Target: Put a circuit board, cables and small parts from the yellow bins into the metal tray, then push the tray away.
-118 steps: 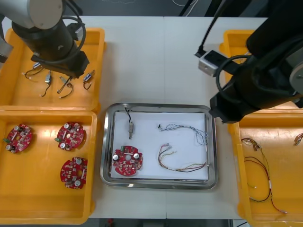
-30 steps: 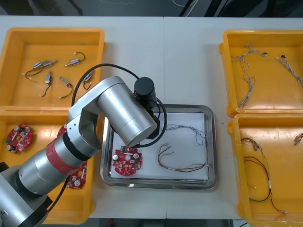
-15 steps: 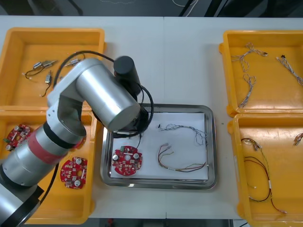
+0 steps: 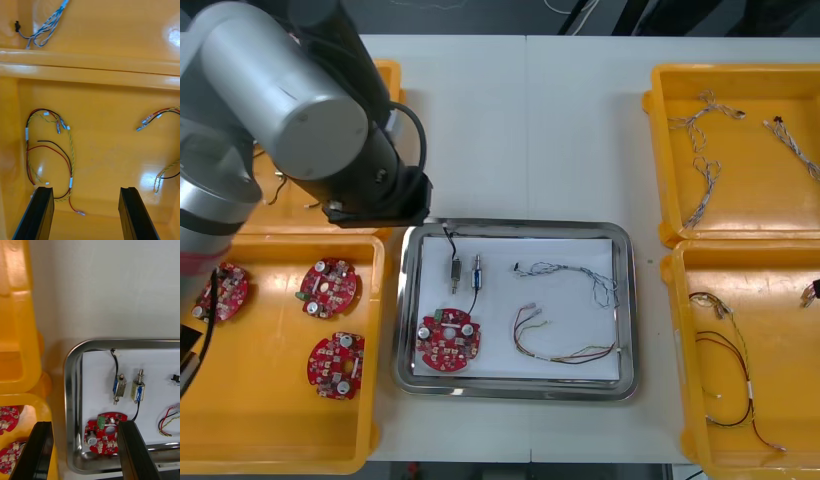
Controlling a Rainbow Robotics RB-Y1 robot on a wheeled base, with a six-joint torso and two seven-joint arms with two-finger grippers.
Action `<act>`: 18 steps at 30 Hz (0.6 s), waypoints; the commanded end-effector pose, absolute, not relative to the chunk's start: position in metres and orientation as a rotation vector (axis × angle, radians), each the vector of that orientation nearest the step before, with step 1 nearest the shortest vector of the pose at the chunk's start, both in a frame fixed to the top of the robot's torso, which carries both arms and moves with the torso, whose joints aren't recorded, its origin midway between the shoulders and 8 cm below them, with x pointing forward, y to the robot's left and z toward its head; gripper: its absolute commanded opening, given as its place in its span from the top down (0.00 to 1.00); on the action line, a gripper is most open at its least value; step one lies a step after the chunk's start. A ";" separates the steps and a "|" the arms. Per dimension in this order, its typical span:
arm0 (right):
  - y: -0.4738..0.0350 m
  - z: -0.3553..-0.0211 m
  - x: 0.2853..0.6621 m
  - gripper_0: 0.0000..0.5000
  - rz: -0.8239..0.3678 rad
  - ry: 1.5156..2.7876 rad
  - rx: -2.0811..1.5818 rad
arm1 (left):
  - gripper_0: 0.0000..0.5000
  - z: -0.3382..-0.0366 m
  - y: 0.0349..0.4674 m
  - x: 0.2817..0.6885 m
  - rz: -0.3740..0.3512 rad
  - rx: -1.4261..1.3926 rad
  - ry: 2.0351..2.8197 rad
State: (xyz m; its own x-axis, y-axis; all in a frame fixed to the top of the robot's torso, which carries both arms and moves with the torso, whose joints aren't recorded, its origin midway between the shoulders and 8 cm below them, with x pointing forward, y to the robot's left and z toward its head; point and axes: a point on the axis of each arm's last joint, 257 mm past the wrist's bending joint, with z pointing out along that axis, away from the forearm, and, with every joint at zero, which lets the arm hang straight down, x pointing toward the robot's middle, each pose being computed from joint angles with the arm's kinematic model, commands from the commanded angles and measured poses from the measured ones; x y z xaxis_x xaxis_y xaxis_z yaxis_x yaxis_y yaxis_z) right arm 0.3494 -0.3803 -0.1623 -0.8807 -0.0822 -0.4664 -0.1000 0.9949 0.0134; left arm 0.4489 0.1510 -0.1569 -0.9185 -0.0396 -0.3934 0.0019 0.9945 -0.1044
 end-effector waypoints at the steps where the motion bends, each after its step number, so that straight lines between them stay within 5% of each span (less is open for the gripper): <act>1: -0.376 -0.150 0.342 0.00 -0.015 2.649 -0.259 | 0.00 -0.103 0.185 0.458 -0.171 -0.116 2.648; 11: -0.305 -0.144 0.340 0.00 -0.021 2.586 -0.616 | 0.00 -0.081 0.214 0.449 -0.230 -0.109 2.627; 18: -0.245 -0.146 0.339 0.00 0.002 2.518 -0.909 | 0.00 -0.091 0.248 0.440 -0.194 -0.055 2.614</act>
